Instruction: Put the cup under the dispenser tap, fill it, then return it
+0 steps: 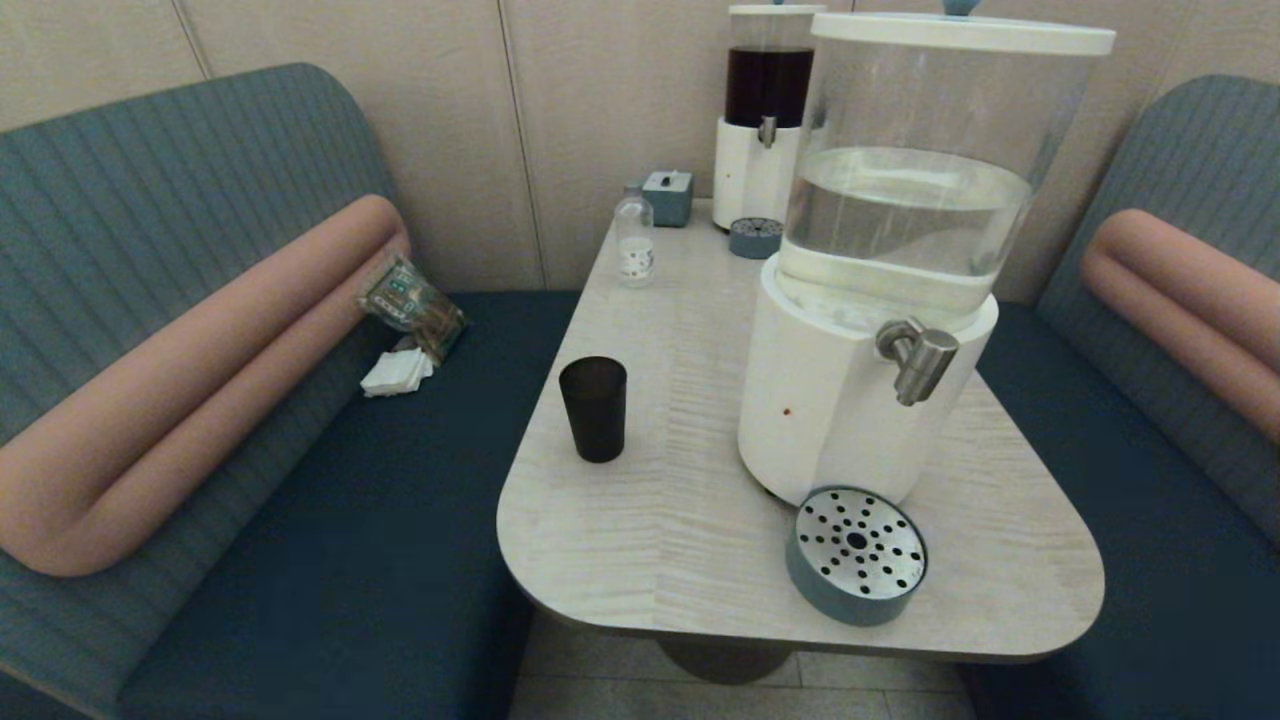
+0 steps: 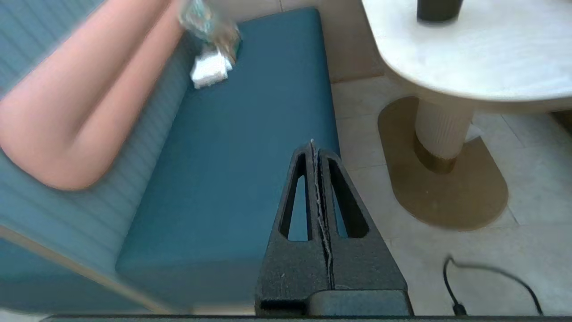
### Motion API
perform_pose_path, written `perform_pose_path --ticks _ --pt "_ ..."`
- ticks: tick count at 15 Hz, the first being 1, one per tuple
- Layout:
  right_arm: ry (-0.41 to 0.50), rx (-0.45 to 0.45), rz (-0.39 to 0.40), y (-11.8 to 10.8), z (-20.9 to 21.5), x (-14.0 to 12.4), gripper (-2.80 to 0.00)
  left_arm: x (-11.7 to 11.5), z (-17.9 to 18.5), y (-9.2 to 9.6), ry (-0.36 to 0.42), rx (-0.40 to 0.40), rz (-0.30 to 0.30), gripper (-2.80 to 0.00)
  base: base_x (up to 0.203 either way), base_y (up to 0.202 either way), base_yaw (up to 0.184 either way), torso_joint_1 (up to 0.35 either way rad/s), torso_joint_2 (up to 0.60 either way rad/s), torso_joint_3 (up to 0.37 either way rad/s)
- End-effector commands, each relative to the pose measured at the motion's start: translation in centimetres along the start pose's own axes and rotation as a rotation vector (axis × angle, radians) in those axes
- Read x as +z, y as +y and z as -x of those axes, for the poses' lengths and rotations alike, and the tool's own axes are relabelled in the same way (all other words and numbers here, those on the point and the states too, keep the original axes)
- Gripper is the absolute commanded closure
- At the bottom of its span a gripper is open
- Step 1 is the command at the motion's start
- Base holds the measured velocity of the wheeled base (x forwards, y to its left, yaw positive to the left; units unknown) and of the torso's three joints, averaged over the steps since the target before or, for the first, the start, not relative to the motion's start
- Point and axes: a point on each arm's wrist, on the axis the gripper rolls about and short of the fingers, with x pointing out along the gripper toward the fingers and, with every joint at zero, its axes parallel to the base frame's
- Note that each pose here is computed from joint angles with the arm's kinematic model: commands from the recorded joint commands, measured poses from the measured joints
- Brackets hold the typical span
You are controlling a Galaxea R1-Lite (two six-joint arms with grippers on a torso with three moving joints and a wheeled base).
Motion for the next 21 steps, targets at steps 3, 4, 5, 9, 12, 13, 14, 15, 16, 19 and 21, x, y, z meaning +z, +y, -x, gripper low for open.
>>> perform_pose_path --ticks 3,4,5,9,12,13,14,15,16,19,21 --pt "0.014 0.001 0.0 0.02 -0.1 -0.43 0.0 -0.33 0.01 -0.07 0.037 -0.011 0.031 0.0 0.0 0.0 0.0 0.0 0.0 0.0" --pt "0.014 0.001 0.0 0.02 -0.1 -0.43 0.0 -0.32 0.01 -0.07 0.036 -0.012 0.024 0.0 0.0 0.0 0.0 0.0 0.0 0.0" --pt "0.014 0.002 0.0 0.02 -0.1 -0.43 0.0 -0.34 0.0 -0.07 0.036 -0.012 0.029 0.0 0.0 0.0 0.0 0.0 0.0 0.0" --pt "0.014 0.002 0.0 0.02 -0.1 -0.43 0.0 -0.37 -0.01 -0.06 0.037 -0.004 0.051 0.0 0.0 0.0 0.0 0.0 0.0 0.0" --pt "0.016 0.001 0.008 0.02 -0.1 -0.44 0.0 -0.37 -0.01 -0.06 0.037 -0.006 0.051 0.0 0.0 0.0 0.0 0.0 0.0 0.0" --pt "0.015 0.001 0.003 0.02 -0.09 -0.44 0.0 -0.37 -0.01 -0.06 0.037 -0.004 0.051 0.0 0.0 0.0 0.0 0.0 0.0 0.0" --pt "0.013 0.001 -0.001 0.02 -0.08 -0.43 0.0 -0.37 -0.01 -0.06 0.037 -0.004 0.051 0.0 0.0 0.0 0.0 0.0 0.0 0.0" --pt "0.014 -0.001 -0.006 0.02 -0.1 -0.43 0.0 -0.37 -0.01 -0.06 0.038 -0.004 0.051 0.0 0.0 0.0 0.0 0.0 0.0 0.0" --pt "0.014 -0.001 -0.014 0.01 -0.1 -0.43 0.0 -0.37 -0.01 -0.06 0.037 -0.004 0.051 0.0 0.0 0.0 0.0 0.0 0.0 0.0" --pt "0.01 -0.031 -0.05 -0.05 -0.1 -0.38 0.0 -0.37 -0.01 -0.06 0.037 -0.004 0.051 0.0 0.0 0.0 0.0 0.0 0.0 0.0" --pt "0.01 -0.029 -0.057 -0.05 -0.09 -0.37 0.0 -0.37 -0.01 -0.06 0.037 -0.004 0.051 0.0 0.0 0.0 0.0 0.0 0.0 0.0"
